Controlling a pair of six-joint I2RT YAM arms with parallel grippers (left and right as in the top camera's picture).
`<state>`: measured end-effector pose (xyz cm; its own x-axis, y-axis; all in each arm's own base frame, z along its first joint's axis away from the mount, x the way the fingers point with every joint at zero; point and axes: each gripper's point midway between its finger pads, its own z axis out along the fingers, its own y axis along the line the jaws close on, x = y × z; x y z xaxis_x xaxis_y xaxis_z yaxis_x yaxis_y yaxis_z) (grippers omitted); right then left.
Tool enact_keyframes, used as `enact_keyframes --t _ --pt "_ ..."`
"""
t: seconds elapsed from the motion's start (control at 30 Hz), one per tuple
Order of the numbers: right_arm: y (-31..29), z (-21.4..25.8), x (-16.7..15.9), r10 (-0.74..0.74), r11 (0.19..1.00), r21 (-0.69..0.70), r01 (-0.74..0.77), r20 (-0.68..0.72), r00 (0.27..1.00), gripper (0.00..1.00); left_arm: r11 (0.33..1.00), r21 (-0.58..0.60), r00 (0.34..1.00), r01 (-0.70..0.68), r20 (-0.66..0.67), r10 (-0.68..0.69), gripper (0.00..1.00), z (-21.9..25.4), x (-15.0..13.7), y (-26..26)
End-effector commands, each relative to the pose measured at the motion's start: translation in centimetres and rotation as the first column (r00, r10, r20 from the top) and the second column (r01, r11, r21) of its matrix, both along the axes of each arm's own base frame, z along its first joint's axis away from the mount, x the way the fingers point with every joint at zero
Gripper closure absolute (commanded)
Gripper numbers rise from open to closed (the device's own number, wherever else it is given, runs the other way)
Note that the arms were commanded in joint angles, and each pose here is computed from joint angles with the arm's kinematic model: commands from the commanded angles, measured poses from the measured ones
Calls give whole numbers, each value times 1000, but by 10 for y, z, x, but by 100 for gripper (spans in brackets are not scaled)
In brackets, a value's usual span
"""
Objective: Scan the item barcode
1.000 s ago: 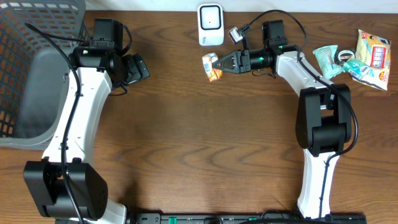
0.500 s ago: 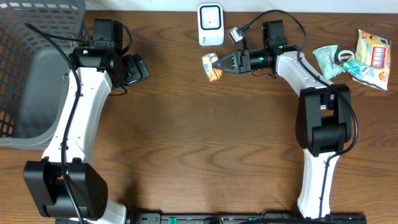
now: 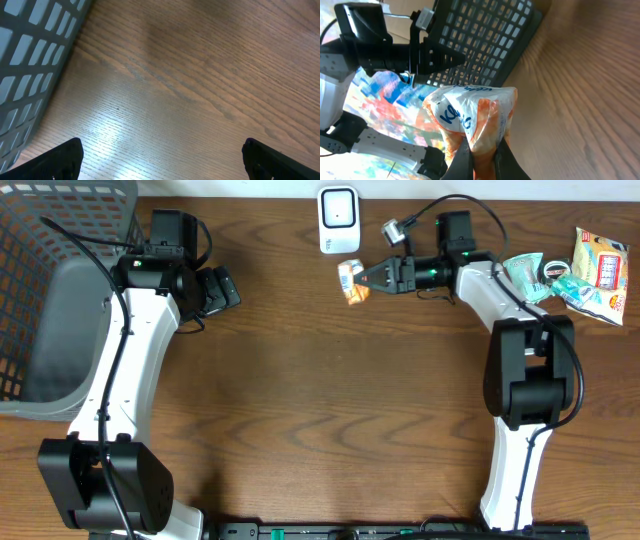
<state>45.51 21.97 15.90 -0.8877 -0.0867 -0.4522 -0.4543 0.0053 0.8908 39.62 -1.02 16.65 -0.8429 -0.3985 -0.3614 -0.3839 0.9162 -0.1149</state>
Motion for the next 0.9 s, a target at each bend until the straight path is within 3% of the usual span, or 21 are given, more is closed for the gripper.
enact_keyframes --t 0.0,0.87 --pt "-2 -2 -1 6 1000 17 -6 -9 1000 99 1000 14 1000 -3 -2 3 0 0 1 4" --pt "-3 -3 -2 6 1000 16 -6 -17 1000 99 1000 15 1000 -2 -2 2 0 0 1 4"
